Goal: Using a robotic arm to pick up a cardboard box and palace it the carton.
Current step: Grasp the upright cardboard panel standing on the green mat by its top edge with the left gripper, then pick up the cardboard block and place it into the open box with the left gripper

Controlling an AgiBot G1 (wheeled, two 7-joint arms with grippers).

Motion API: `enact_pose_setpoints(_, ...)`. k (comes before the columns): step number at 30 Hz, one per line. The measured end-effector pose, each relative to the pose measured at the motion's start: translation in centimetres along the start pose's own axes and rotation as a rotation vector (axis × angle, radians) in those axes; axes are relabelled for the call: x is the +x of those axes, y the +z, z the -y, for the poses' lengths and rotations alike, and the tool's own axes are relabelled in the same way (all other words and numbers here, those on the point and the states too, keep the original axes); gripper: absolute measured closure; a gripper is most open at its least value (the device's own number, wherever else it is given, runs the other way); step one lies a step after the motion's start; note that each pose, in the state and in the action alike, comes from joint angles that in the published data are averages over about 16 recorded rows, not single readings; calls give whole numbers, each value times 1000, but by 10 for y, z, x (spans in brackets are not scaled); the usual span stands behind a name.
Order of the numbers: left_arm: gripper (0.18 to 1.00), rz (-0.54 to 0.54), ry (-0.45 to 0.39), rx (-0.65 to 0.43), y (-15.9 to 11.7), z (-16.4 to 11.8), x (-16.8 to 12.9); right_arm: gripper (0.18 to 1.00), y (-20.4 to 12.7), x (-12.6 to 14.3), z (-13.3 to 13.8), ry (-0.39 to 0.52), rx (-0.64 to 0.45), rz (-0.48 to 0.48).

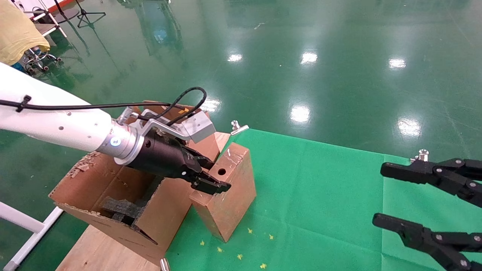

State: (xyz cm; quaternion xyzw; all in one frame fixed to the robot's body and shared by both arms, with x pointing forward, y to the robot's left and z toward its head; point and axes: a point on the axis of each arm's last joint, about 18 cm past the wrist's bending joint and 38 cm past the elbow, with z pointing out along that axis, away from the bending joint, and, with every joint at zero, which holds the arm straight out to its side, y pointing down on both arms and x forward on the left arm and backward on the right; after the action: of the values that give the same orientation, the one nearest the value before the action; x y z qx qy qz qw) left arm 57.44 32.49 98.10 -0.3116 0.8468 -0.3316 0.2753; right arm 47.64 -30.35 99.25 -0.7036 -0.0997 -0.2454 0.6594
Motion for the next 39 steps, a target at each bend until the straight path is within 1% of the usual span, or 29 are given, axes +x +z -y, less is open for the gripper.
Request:
enact_pose_setpoints(7, 591, 3, 21, 26, -7, 4, -4, 542, 0, 0, 0, 0, 0, 0)
enact_pose_setpoints(11, 649, 12, 39, 68, -20, 10, -9, 437, 0, 0, 0, 0, 0, 0)
enact_pose_setpoints(13, 676, 22, 46, 100, -31, 14, -15, 405, 0, 0, 0, 0, 0, 0)
enact_pose_setpoints(17, 702, 57, 59, 183, -61, 25, -29, 324, 0, 0, 0, 0, 0, 0)
enact_pose_setpoints(20, 715, 102, 60, 251, -90, 33, -45, 286, 0, 0, 0, 0, 0, 0)
enact_pose_setpoints(23, 722, 162, 52, 310, -122, 37, -63, 243, 0, 0, 0, 0, 0, 0)
enact_pose_setpoints(27, 727, 262, 31, 359, -161, 36, -91, 214, 0, 0, 0, 0, 0, 0)
enact_pose_setpoints(30, 728, 336, 7, 359, -181, 27, -113, 196, 0, 0, 0, 0, 0, 0)
enact_pose_setpoints(33, 729, 399, -26, 326, -191, 11, -134, 187, 0, 0, 0, 0, 0, 0)
enact_pose_setpoints(36, 729, 450, -62, 270, -192, -8, -153, 180, 0, 0, 0, 0, 0, 0)
enact_pose_setpoints(39, 729, 486, -98, 202, -185, -29, -169, 179, 0, 0, 0, 0, 0, 0)
